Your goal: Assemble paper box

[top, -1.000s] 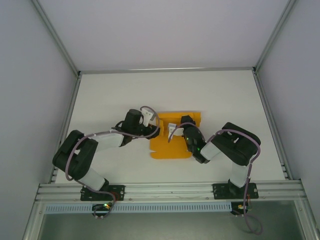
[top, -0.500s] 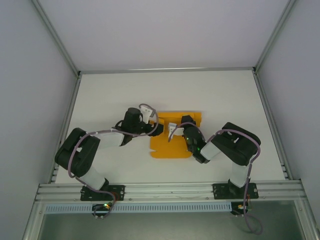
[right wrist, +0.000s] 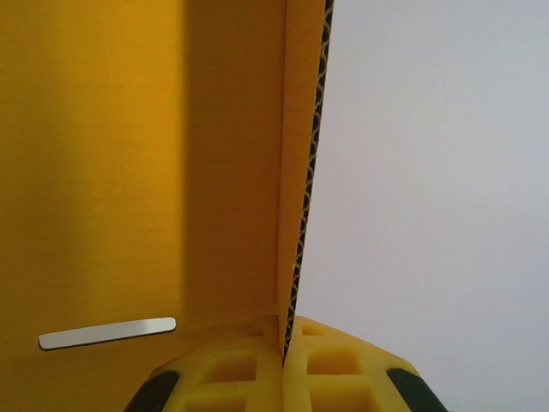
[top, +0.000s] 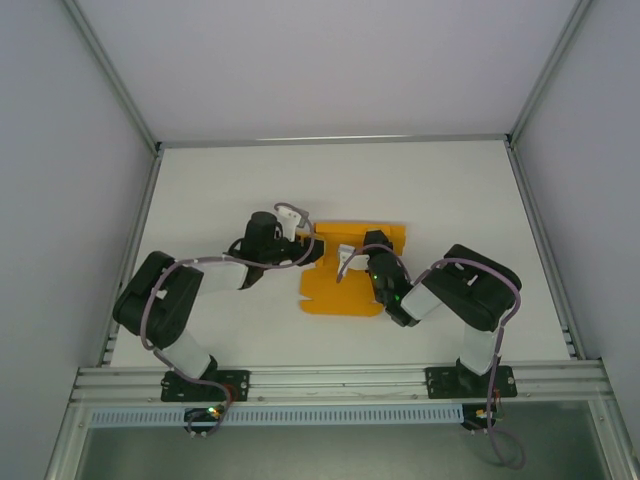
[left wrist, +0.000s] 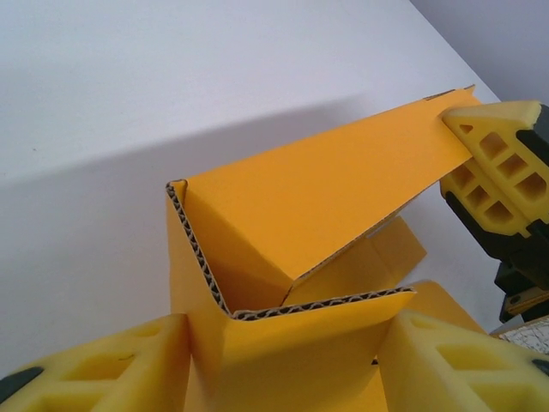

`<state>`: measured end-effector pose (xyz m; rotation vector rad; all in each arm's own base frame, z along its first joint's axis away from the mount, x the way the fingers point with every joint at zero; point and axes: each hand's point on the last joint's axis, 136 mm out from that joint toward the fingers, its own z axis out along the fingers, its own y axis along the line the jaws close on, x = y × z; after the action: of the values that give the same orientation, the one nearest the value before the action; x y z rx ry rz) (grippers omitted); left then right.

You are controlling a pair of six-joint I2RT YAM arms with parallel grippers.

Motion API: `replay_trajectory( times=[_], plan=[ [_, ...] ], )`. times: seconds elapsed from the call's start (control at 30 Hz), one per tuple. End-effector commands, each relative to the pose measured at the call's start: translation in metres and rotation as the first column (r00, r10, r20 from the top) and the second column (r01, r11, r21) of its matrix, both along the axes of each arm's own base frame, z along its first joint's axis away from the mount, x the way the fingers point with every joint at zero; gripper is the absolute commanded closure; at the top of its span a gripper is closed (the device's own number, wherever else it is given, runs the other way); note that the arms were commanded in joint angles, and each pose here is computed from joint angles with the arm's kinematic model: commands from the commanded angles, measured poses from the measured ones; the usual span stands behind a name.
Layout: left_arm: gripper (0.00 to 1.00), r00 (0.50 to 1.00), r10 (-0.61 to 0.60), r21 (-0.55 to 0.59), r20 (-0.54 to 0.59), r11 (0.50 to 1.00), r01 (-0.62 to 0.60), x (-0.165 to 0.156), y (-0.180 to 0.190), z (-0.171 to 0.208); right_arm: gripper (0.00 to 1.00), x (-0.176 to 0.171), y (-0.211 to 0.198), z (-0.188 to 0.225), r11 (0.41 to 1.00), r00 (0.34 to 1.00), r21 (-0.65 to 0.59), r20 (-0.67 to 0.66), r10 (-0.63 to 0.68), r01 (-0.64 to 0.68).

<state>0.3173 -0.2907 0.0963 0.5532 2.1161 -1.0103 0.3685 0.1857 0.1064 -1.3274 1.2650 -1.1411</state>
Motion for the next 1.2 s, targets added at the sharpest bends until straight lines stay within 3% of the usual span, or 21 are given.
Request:
replay_trajectory(
  times=[0.0,0.17,0.37,0.47,0.6,0.73,0.8,0.87,1.0,1.17],
  plan=[
    [0.46,1.0,-0.014,0.08,0.01,0.997,0.013,-0.007,-0.007,-0.013,1.0,-0.001,0.018,-0.006,0.997,0.997,0.006,-0.014,0.074,-0.073],
    [0.46,0.987,0.061,0.35,0.146,0.93,-0.109,-0.006,0.008,-0.023,1.0,-0.001,0.018,-0.004,0.997,0.997,0.009,-0.01,0.071,-0.07],
    [0.45,0.975,0.082,0.466,0.206,0.868,-0.171,-0.008,0.013,-0.025,1.0,0.0,0.018,-0.004,0.998,0.998,0.001,-0.007,0.064,-0.064],
    [0.41,0.98,0.067,0.423,0.188,0.895,-0.142,-0.014,0.008,-0.016,1.0,0.0,0.018,-0.003,0.998,0.998,0.005,-0.004,0.064,-0.064],
    [0.22,0.977,0.039,0.297,0.208,0.949,-0.101,-0.029,0.003,0.015,1.0,0.001,0.016,-0.002,0.998,0.998,0.011,-0.003,0.057,-0.057],
    [0.01,0.974,0.09,0.173,0.206,0.977,-0.126,-0.034,0.023,0.042,1.0,0.001,0.015,-0.002,0.998,0.998,0.009,-0.003,0.056,-0.056],
    [0.0,0.968,0.157,0.121,0.197,0.976,-0.183,-0.031,0.043,0.052,1.0,0.001,0.016,-0.002,0.998,0.998,0.011,-0.003,0.055,-0.055],
    [0.0,0.951,0.241,0.102,0.192,0.959,-0.264,-0.026,0.067,0.056,1.0,0.001,0.016,-0.001,0.998,0.998,0.012,-0.001,0.057,-0.057],
    [0.0,0.882,0.446,0.133,0.156,0.875,-0.466,-0.011,0.121,0.052,1.0,0.001,0.016,0.001,0.998,0.998,0.017,0.003,0.057,-0.057],
    [0.0,0.833,0.552,0.15,0.035,0.821,-0.551,0.002,0.151,0.031,1.0,0.002,0.016,-0.001,0.998,0.998,0.01,0.0,0.057,-0.057]
  ],
)
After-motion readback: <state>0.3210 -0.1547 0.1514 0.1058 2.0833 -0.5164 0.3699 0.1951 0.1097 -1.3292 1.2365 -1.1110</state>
